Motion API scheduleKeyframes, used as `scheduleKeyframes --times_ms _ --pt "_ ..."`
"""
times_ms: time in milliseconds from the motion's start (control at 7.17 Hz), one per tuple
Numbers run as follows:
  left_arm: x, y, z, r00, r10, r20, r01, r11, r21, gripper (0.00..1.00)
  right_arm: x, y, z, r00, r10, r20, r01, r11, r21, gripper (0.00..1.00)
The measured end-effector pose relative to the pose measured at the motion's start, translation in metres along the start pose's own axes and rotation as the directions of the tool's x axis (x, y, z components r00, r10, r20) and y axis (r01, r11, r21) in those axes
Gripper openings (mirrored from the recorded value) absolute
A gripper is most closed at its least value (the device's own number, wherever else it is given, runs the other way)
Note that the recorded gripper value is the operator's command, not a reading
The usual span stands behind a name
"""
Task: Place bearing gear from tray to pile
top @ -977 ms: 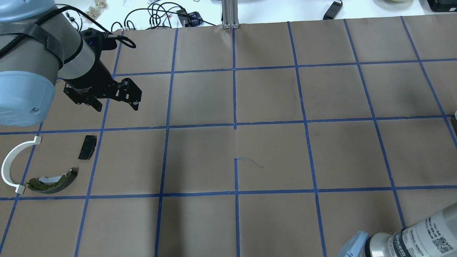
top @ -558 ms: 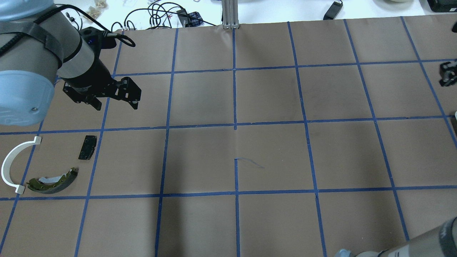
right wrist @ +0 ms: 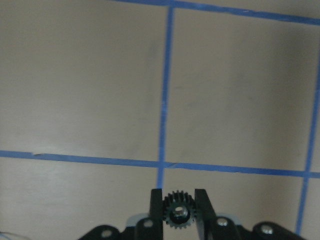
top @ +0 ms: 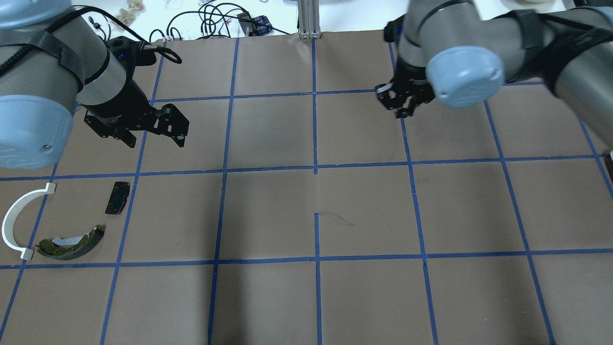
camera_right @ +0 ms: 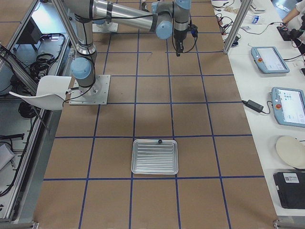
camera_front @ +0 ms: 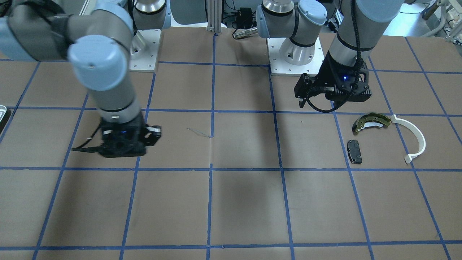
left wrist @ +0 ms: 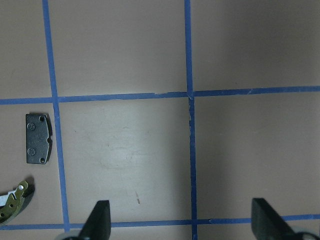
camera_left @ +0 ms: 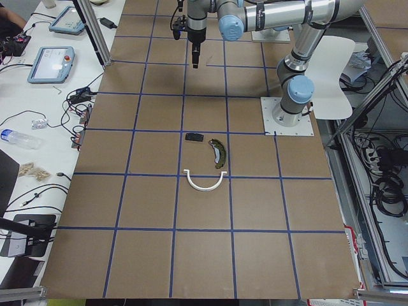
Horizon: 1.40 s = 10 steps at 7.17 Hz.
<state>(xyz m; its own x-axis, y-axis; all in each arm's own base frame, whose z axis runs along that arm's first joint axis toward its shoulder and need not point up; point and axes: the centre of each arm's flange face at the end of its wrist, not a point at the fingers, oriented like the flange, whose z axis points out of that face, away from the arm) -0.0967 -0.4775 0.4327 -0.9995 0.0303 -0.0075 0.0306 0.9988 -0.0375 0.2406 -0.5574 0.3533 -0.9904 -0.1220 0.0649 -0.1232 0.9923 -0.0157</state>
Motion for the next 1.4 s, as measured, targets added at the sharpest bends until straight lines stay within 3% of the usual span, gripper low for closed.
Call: scheduleKeyframes --times_ms 279,419,558,698,1116,1256,1395 --pt "0.0 0.001 0.0 1.0 0.001 0.002 -0.001 1.0 0.001 1.0 -0.128 0.029 0.047 0.997 -0.075 0.002 0.075 0.997 -0.025 0.0" --pt "0.0 0.001 0.001 1.0 0.001 0.002 -0.001 1.0 0.0 1.0 -0.167 0.037 0.077 0.998 -0.068 0.007 0.069 0.997 -0.032 0.0" --pt "0.0 0.0 0.002 1.0 0.001 0.001 -0.001 1.0 -0.001 1.0 -0.189 0.04 0.103 0.998 -0.054 0.015 0.055 0.998 -0.036 0.14" --pt "0.0 0.0 0.002 1.0 0.001 0.0 -0.001 1.0 -0.001 1.0 -0.2 0.042 0.116 0.998 -0.046 0.037 0.048 0.998 -0.044 0.99" --pt "0.001 0.0 -0.001 1.0 0.002 0.001 -0.002 1.0 0.003 1.0 -0.177 0.026 0.103 0.992 0.002 0.126 0.003 0.999 -0.041 1.0" --pt "0.001 -0.001 -0.005 1.0 0.002 0.001 -0.002 1.0 0.012 1.0 -0.13 0.01 0.081 0.988 0.01 0.155 -0.002 0.999 -0.05 1.0" --pt "0.001 -0.002 -0.006 1.0 0.002 0.0 -0.002 1.0 0.013 1.0 -0.056 -0.004 0.054 0.986 -0.053 0.161 0.062 0.996 -0.056 1.0"
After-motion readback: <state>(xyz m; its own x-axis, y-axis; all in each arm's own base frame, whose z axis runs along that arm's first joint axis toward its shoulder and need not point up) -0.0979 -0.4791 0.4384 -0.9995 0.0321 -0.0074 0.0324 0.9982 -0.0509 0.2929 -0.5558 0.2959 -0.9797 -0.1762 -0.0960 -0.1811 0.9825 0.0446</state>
